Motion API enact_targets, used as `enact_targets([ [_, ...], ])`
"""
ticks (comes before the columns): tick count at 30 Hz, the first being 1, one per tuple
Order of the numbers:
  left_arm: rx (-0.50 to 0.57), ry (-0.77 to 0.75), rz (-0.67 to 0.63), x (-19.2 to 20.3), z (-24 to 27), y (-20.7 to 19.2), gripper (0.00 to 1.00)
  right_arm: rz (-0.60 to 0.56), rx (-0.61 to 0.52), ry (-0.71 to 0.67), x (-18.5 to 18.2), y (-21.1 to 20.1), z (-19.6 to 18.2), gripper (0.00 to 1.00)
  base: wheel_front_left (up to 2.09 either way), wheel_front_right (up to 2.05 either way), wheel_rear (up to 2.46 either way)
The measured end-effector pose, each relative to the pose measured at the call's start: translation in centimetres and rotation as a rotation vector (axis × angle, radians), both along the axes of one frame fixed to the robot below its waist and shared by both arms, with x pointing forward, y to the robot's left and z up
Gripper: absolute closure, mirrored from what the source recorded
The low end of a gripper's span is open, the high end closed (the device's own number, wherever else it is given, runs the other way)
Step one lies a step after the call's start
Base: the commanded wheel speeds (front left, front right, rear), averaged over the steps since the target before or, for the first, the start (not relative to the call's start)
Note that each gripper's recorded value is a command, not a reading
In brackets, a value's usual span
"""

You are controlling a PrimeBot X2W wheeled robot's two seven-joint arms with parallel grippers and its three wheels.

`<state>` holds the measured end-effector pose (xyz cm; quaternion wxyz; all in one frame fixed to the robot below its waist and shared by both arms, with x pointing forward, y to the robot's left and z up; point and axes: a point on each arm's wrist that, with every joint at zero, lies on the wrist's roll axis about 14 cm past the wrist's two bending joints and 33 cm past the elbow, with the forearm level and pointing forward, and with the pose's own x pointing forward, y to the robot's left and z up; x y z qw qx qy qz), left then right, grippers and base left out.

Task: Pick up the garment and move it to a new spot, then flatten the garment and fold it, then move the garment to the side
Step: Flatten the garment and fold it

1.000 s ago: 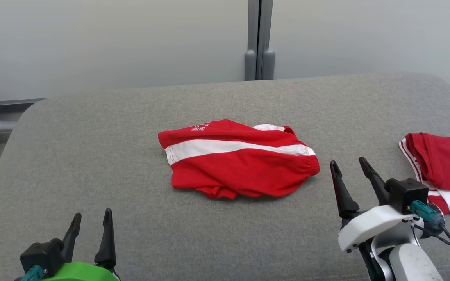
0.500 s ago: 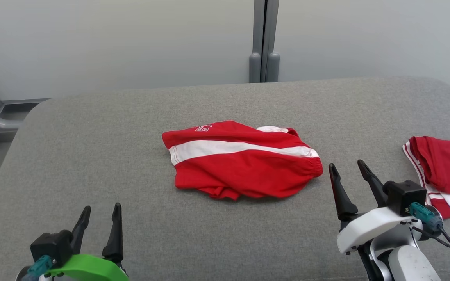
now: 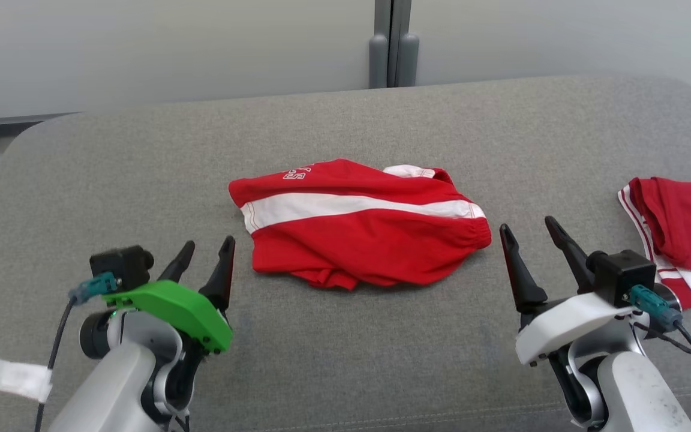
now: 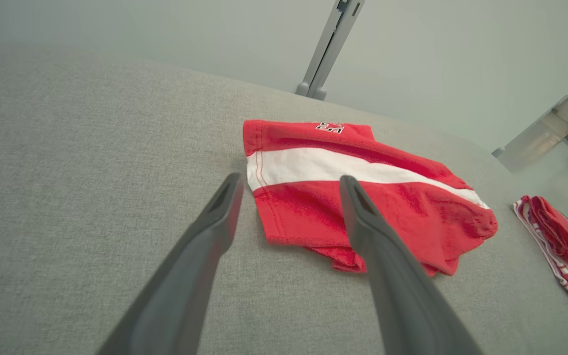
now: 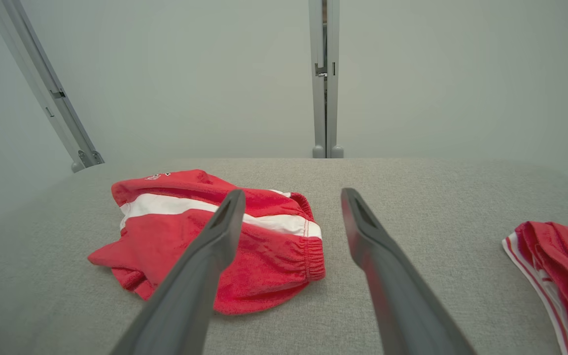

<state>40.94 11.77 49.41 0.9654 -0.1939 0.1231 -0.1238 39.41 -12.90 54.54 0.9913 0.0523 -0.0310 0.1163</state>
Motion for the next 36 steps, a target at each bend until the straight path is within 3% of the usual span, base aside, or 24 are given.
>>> enact_targets([
  [13,-0.004,0.227,-0.007,8.4,-6.8,-1.2,0.00,-0.038,-0.040,0.059,3.9,-2.0,-2.6,0.00,0.00,0.00,0.00],
  [23,0.003,0.354,-0.049,10.3,-12.0,-3.0,0.00,-0.114,-0.064,0.138,3.9,-5.0,-5.7,0.00,0.00,0.00,0.00],
  [34,-0.013,0.374,-0.077,11.3,-13.1,-4.3,0.00,-0.133,-0.065,0.152,3.9,-5.6,-6.4,0.00,0.00,0.00,0.00],
  [35,-0.008,0.378,-0.078,11.4,-13.2,-4.3,0.06,-0.136,-0.066,0.151,3.9,-5.7,-6.3,0.00,0.00,0.00,0.00],
  [36,-0.003,0.377,-0.078,11.5,-13.2,-4.3,0.21,-0.139,-0.066,0.149,3.9,-5.8,-6.3,0.00,0.00,0.00,0.00],
])
